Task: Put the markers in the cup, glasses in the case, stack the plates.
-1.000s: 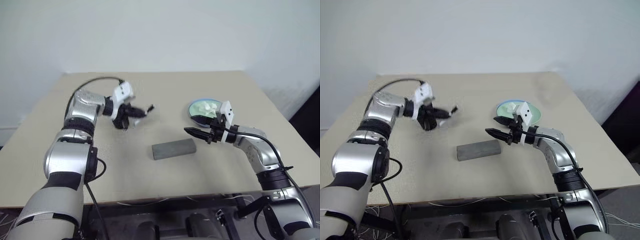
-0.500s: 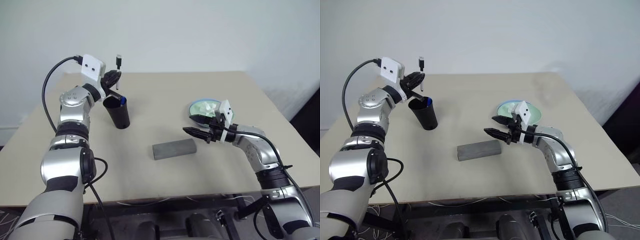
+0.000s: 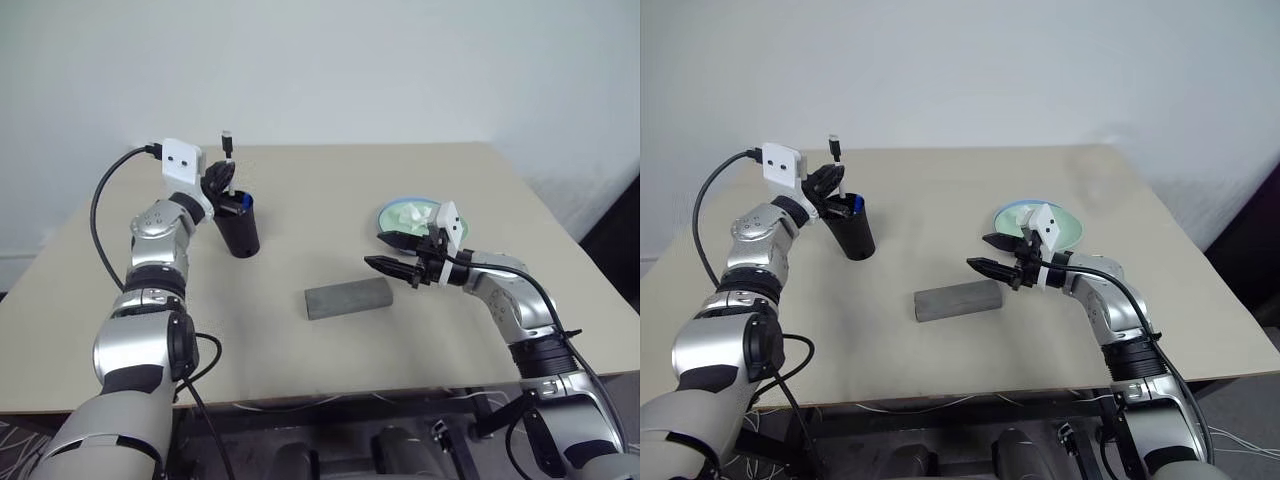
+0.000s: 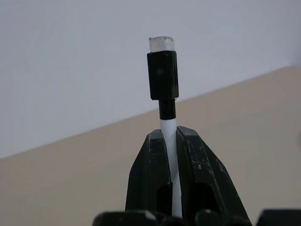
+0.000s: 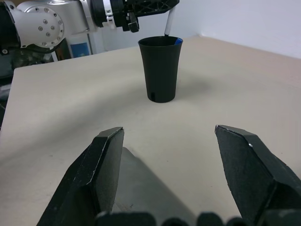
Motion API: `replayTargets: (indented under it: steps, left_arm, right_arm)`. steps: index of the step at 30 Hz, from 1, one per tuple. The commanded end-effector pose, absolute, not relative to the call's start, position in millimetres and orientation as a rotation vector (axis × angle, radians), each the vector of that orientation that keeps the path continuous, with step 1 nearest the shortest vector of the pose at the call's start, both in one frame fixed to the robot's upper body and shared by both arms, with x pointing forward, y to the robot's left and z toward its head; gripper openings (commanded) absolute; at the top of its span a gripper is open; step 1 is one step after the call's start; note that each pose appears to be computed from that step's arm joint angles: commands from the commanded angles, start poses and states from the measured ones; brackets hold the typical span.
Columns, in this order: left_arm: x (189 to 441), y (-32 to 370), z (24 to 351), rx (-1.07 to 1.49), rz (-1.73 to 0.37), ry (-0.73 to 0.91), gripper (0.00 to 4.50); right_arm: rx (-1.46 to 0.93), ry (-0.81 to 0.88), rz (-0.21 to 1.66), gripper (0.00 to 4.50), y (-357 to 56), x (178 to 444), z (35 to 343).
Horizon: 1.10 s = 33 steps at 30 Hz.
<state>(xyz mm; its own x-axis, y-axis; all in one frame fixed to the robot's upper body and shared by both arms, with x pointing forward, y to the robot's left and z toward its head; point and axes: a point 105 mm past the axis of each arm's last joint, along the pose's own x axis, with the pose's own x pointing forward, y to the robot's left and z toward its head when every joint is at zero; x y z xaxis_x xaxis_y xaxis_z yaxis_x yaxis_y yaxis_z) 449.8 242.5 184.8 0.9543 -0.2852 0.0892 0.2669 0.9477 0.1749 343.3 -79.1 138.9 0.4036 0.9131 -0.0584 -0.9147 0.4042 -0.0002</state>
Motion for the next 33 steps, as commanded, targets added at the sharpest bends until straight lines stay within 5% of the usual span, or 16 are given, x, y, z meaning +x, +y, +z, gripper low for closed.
replayTargets:
  steps: [1, 9, 23, 28, 33]
  left_arm:
    - [450.1, 242.5, 196.8, 0.151, -0.271, -0.164, 0.57]
    - [449.5, 242.8, 191.0, 0.152, -0.267, -0.15, 3.12]
    - [441.5, 242.7, 215.6, 0.118, -0.338, -0.256, 3.12]
    - [416.2, 230.2, 225.8, 0.086, -0.554, -0.299, 3.12]
    - [366.9, 201.6, 201.8, 0.114, -0.793, -0.195, 3.12]
  right_arm:
    - [-0.058, -0.02, 1.154, 3.36, -79.0, 345.1, 158.0]
    - [-0.059, -0.02, 1.158, 3.36, -78.4, 345.4, 158.3]
    - [-0.053, -0.015, 1.165, 3.36, -78.1, 343.4, 156.5]
    - [-0.046, -0.012, 1.144, 3.36, -80.8, 346.2, 156.6]
    - [-0.073, 0.021, 1.107, 3.36, -87.5, 348.2, 147.2]
